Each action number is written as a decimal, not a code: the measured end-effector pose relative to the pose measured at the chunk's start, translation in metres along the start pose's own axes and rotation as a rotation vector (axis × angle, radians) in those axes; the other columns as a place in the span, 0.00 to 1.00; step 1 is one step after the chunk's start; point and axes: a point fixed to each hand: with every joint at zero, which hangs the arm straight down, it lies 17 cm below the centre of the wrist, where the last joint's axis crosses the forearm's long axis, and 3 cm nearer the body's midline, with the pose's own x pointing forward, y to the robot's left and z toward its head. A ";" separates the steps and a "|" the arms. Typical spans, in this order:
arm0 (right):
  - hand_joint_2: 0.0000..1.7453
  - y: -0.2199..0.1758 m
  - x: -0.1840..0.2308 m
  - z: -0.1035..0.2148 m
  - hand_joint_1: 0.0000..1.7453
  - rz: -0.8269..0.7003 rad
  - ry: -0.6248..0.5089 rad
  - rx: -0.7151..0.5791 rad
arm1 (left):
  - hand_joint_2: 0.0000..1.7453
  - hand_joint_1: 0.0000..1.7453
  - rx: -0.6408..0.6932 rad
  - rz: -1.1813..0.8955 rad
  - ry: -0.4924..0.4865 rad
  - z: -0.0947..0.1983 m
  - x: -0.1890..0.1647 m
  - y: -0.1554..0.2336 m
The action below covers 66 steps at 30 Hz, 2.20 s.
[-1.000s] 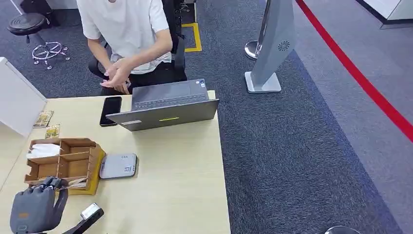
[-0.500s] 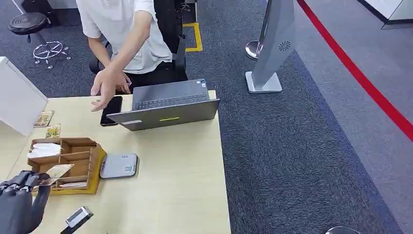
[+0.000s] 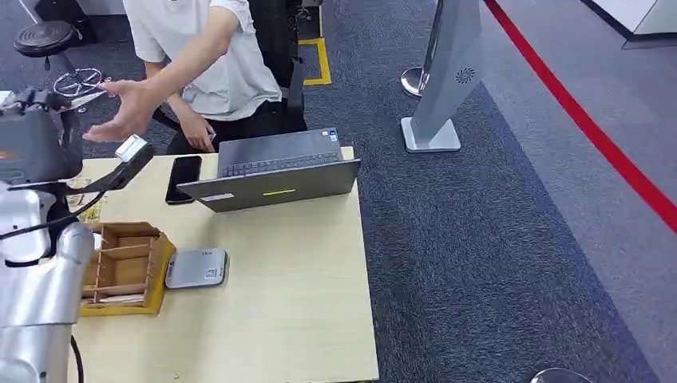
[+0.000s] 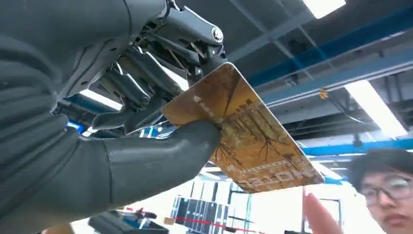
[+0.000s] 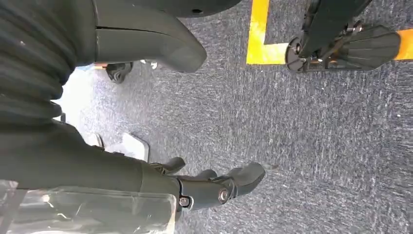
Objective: Pass the card to the sensor for recognition and then transmit it.
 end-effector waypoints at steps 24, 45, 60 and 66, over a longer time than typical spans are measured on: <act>1.00 0.004 0.002 0.001 0.00 0.035 -0.009 0.005 | 1.00 0.00 -0.141 0.069 0.027 -0.010 0.016 -0.053; 1.00 0.005 -0.001 0.001 0.00 0.016 -0.006 0.005 | 1.00 0.00 -0.141 0.080 0.020 -0.004 0.006 -0.055; 1.00 0.003 -0.026 0.000 0.00 -0.022 0.022 -0.009 | 1.00 0.00 -0.029 0.032 0.149 0.093 -0.163 0.009; 1.00 -0.002 -0.026 -0.001 0.00 -0.026 0.023 -0.017 | 1.00 0.00 0.006 -0.033 0.218 0.123 -0.216 0.041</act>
